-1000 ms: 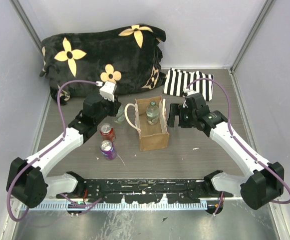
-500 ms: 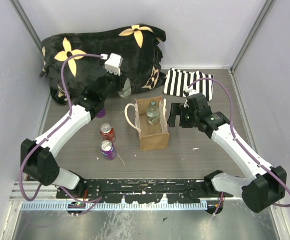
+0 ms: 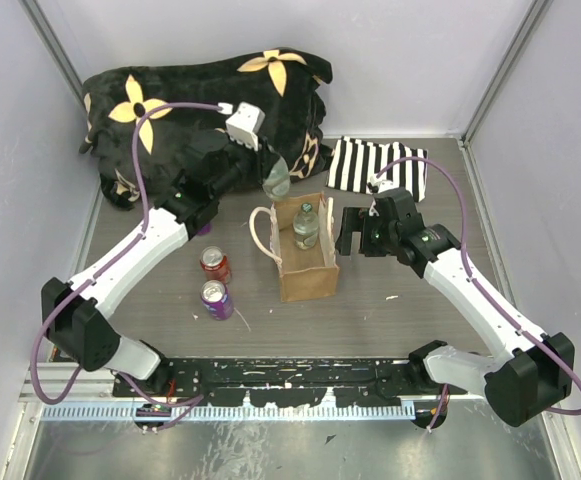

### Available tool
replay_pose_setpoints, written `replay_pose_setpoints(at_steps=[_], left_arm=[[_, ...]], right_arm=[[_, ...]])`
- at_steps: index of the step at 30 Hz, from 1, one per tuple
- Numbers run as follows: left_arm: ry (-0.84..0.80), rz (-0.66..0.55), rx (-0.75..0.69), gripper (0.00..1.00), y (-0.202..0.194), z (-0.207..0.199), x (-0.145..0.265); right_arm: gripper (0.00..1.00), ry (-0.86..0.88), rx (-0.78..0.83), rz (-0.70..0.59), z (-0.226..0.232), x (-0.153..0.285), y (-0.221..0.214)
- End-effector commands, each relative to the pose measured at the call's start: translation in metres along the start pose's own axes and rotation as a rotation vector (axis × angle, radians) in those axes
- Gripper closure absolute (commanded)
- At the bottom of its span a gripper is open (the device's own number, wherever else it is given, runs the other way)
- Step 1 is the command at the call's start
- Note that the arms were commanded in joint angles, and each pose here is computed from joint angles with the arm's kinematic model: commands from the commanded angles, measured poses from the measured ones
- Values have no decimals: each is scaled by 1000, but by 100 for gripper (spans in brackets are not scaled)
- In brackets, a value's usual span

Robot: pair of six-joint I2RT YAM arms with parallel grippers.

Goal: Place the beverage into the canvas bag

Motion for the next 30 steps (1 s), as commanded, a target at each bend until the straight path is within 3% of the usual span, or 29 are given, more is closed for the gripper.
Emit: replay_pose_setpoints(at_steps=[1,14,30], left_arm=[[-140,-116,38,100,35,-39,30],[-213,31,55,100,-23,-55,44],[-120,70,69,100,-76,-34,19]], right_arm=[[0,4,-7,-50,0,4,9],[0,8,-10,-53,1,4,11],[0,-2,-8,-44,-1,2,11]])
Point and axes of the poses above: each gripper's point midway between its finger pads, its own x axis back along the fingers, its own z axis along the line the jaws close on, y = z × x, the point moved 3 cm from there along x, back along the fingers, and after that the axes turned 14 degrees about x, right-handed, at the moved point
